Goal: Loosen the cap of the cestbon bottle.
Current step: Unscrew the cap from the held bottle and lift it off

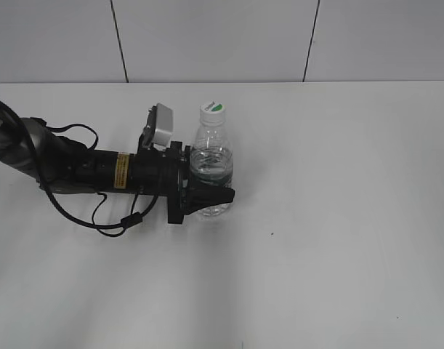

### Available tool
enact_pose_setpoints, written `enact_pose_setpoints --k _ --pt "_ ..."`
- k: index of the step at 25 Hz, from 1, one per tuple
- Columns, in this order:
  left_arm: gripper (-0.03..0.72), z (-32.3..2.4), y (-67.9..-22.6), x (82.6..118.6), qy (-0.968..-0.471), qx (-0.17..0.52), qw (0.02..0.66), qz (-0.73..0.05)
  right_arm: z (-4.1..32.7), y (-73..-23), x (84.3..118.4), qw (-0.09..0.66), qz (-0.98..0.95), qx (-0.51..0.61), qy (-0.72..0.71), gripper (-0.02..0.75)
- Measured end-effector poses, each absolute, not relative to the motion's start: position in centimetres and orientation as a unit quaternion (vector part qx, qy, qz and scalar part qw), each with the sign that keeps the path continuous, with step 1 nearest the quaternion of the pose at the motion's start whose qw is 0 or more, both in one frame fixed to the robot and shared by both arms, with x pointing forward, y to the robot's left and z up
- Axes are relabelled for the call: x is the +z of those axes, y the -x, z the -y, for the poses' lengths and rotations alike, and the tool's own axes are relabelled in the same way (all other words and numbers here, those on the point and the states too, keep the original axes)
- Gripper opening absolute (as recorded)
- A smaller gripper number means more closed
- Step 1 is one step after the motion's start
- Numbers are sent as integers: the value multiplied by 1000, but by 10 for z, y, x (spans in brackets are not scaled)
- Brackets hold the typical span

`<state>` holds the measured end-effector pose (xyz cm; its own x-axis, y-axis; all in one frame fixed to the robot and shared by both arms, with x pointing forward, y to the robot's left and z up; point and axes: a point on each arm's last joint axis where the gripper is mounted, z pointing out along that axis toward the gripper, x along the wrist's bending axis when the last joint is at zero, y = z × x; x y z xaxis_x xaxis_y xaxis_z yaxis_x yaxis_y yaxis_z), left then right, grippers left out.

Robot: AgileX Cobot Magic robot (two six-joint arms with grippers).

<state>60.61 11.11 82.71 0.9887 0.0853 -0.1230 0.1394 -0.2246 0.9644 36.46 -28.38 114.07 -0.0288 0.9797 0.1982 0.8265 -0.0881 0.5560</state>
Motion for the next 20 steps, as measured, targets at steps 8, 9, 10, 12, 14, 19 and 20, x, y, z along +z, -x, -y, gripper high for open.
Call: enact_pose_setpoints --k 8,9,10,12,14,19,20 --pt "410 -111 -605 827 -784 -15 618 -57 273 -455 1130 16 -655 262 -708 403" --pt "410 -111 -605 827 -784 -14 618 -56 272 -463 1131 11 -653 263 -710 403" --pt "410 -111 -605 827 -784 -15 618 -56 271 -470 1132 8 -652 262 -711 403" --pt "409 -111 -605 827 -784 -15 618 -56 267 -484 1133 5 -652 258 -713 403" --pt "410 -111 -605 827 -784 -14 618 -55 258 -495 1133 1 -661 253 -706 403" --pt "410 -111 -605 827 -784 -14 618 -55 226 -526 1127 -11 -690 233 -685 403" --pt "408 -111 -605 827 -784 -14 618 -55 217 -531 1125 -14 -697 230 -679 403"
